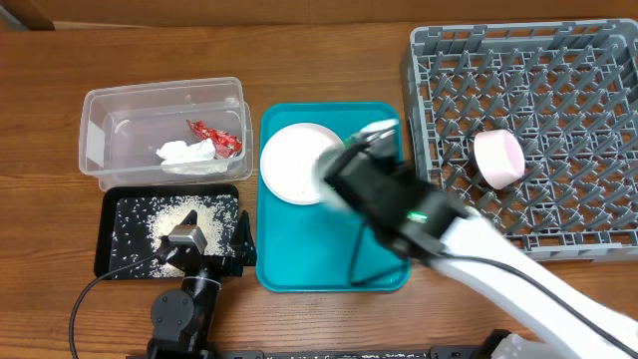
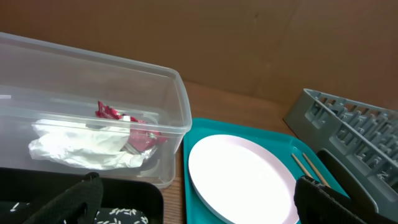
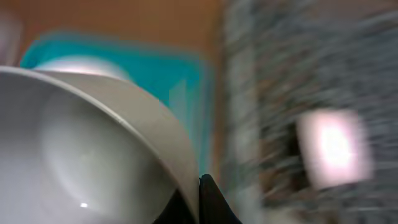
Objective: Sort waste into correct bins and load items into the dishwasher
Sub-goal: 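Carry the small white bowl into the dish rack with the right gripper, then lower the white bowl into the rack and open the right gripper, then reach the right gripper to a wooden chopstick and grasp it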
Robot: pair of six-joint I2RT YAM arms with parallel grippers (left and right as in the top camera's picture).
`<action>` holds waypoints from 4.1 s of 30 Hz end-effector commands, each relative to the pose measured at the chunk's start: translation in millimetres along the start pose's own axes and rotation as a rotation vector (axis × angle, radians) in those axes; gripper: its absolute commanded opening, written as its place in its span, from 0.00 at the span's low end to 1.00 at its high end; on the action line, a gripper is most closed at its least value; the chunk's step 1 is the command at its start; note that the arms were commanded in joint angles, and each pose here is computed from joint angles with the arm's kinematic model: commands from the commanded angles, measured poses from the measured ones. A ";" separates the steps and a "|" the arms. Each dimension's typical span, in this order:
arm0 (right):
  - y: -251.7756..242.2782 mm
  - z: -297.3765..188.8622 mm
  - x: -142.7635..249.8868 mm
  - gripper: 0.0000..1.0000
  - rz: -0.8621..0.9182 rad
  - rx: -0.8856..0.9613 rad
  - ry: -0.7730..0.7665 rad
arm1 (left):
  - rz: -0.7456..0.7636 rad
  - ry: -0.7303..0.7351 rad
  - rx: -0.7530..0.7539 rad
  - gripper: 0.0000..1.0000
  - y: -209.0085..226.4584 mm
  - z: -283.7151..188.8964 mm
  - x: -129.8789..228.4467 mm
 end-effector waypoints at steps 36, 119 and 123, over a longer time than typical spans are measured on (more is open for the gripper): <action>-214.0 168.6 113.9 0.04 0.162 0.844 0.703 | -0.011 -0.003 0.008 1.00 -0.2 -0.3 0.0; -133.0 73.7 11.9 0.54 0.106 0.302 0.337 | -0.011 -0.003 0.008 1.00 -0.1 -0.3 0.0; -79.7 53.9 4.5 0.56 0.057 0.010 0.306 | -0.011 -0.003 0.008 1.00 -0.2 -0.3 0.0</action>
Point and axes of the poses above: each gripper's point midway between its finger pads, its own z axis out along the fingers, its own y axis along the line the jaws close on, x = y × z, the point moved 7 cm from there along -z, back along the fingers, and after that the axes turned 15 degrees about -z, right-handed, at the moved point
